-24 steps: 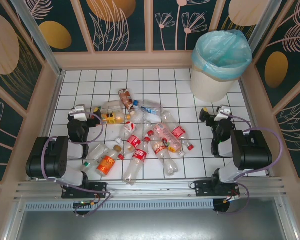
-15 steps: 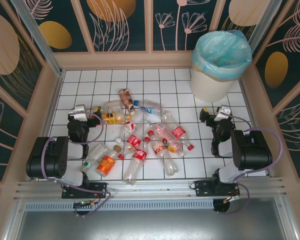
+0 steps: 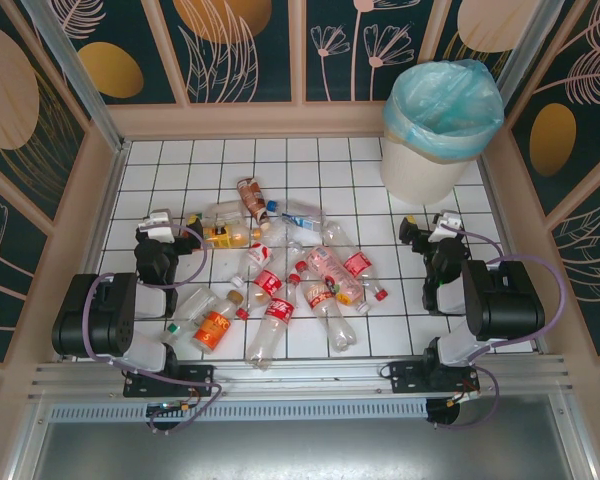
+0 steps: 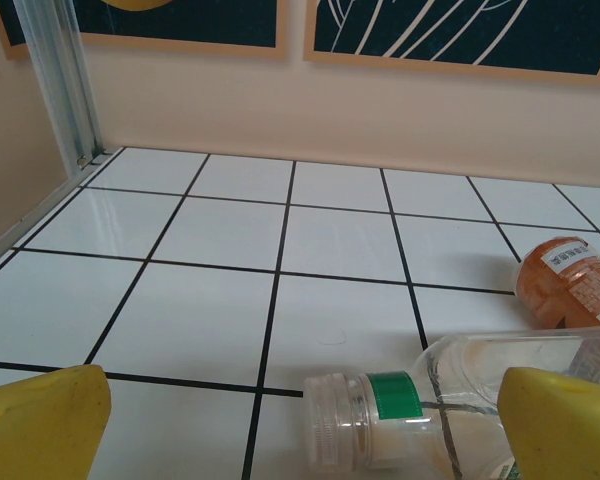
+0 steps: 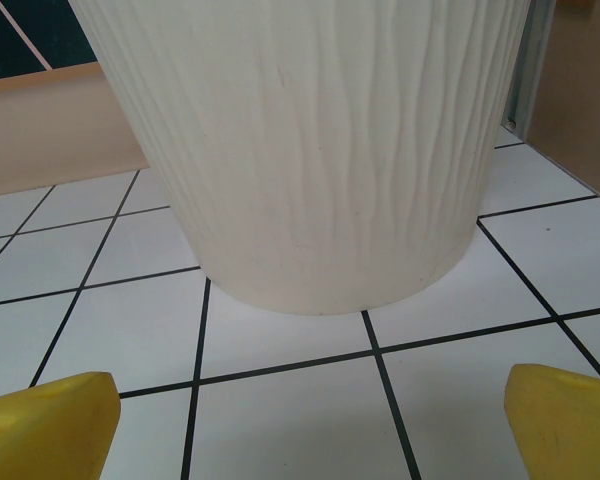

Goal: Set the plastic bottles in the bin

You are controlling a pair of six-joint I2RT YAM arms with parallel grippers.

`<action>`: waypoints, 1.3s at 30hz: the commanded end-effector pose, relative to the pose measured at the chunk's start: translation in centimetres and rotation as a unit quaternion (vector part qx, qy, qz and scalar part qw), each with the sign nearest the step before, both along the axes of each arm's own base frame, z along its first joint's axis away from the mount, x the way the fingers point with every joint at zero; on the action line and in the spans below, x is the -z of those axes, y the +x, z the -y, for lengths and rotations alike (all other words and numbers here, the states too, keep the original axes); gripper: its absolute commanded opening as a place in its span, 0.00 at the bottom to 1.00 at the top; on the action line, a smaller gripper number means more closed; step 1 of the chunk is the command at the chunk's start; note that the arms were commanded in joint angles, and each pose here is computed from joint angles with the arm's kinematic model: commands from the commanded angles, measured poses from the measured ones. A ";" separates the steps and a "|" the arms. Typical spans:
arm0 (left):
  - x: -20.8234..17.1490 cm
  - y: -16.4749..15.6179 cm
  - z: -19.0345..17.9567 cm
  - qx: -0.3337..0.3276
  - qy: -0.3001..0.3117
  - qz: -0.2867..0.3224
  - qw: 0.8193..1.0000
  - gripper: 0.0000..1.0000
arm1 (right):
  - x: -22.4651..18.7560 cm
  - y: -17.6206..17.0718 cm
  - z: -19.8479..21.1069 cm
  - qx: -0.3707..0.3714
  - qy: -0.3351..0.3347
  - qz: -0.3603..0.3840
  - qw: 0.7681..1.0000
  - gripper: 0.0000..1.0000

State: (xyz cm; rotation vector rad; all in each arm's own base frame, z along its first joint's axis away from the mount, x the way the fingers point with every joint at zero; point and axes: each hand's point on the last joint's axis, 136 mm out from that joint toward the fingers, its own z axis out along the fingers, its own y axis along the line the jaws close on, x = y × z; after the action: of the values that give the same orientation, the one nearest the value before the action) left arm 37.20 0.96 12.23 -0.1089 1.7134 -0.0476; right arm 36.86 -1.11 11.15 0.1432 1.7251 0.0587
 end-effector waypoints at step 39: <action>-25.3 -9.3 17.5 0.356 0.117 0.149 0.915 0.74 | -4.8 -9.8 -8.9 -0.108 0.308 -0.233 0.916 0.77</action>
State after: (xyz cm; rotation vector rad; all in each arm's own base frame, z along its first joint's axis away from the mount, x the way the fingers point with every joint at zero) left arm 28.56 -13.26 39.92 0.4330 1.2836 -0.4016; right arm 30.17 6.46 20.15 0.3500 1.9742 0.6886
